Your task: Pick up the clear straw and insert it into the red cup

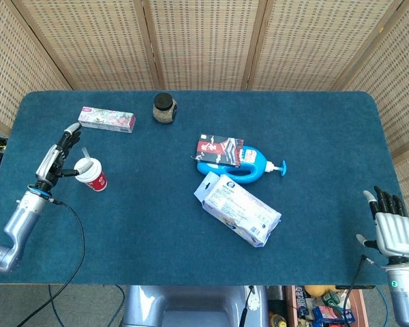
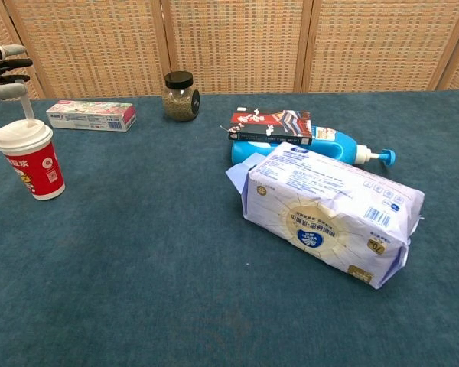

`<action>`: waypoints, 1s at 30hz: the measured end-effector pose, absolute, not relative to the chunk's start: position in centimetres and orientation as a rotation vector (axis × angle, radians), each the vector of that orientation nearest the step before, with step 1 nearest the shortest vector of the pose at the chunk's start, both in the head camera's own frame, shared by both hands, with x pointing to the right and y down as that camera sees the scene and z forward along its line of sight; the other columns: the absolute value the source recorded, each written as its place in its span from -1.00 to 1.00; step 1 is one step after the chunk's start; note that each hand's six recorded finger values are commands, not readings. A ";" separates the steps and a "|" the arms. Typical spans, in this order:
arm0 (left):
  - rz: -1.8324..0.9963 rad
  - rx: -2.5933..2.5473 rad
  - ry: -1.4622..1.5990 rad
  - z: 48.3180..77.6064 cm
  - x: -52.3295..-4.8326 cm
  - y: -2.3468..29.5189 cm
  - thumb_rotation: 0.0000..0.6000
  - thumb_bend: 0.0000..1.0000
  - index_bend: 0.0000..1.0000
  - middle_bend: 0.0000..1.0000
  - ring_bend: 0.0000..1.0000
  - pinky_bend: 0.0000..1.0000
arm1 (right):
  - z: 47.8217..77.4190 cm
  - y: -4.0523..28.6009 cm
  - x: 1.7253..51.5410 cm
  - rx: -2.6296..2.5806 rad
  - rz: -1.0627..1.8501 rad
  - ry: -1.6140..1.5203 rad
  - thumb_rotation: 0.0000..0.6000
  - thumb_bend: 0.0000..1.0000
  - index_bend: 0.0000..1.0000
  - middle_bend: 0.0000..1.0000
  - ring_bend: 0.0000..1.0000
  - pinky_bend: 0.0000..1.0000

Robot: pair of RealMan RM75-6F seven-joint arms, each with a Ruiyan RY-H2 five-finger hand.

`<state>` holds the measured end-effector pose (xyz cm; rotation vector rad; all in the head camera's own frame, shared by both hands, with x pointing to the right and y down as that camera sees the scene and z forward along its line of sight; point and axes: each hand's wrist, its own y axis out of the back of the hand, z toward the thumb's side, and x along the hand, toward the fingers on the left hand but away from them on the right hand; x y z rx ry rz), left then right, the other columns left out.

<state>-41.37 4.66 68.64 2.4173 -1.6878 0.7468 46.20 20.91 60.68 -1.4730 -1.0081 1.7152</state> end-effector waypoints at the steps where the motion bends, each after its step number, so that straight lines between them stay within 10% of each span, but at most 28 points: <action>1: 0.739 2.424 -1.693 68.4 -41.4 4.7 1.00 -0.53 -1.00 -1.00 -1.00 -1.00 | 60.6 20.9 46.1 -1.474 1.712 -1.009 1.00 -1.00 -1.00 -1.00 -1.00 -1.00; 14: 0.874 2.671 -1.760 62.7 -43.1 6.3 1.00 -0.86 -1.00 -1.00 -1.00 -1.00 | 59.2 20.9 45.6 -1.480 1.657 -1.036 1.00 -1.00 -1.00 -1.00 -1.00 -1.00; 30: 2.132 2.675 -1.672 56.3 -43.0 16.7 1.00 -0.88 -1.00 -1.00 -1.00 -1.00 | 57.0 21.1 45.4 -1.471 1.571 -1.078 1.00 -1.00 -1.00 -1.00 -1.00 -1.00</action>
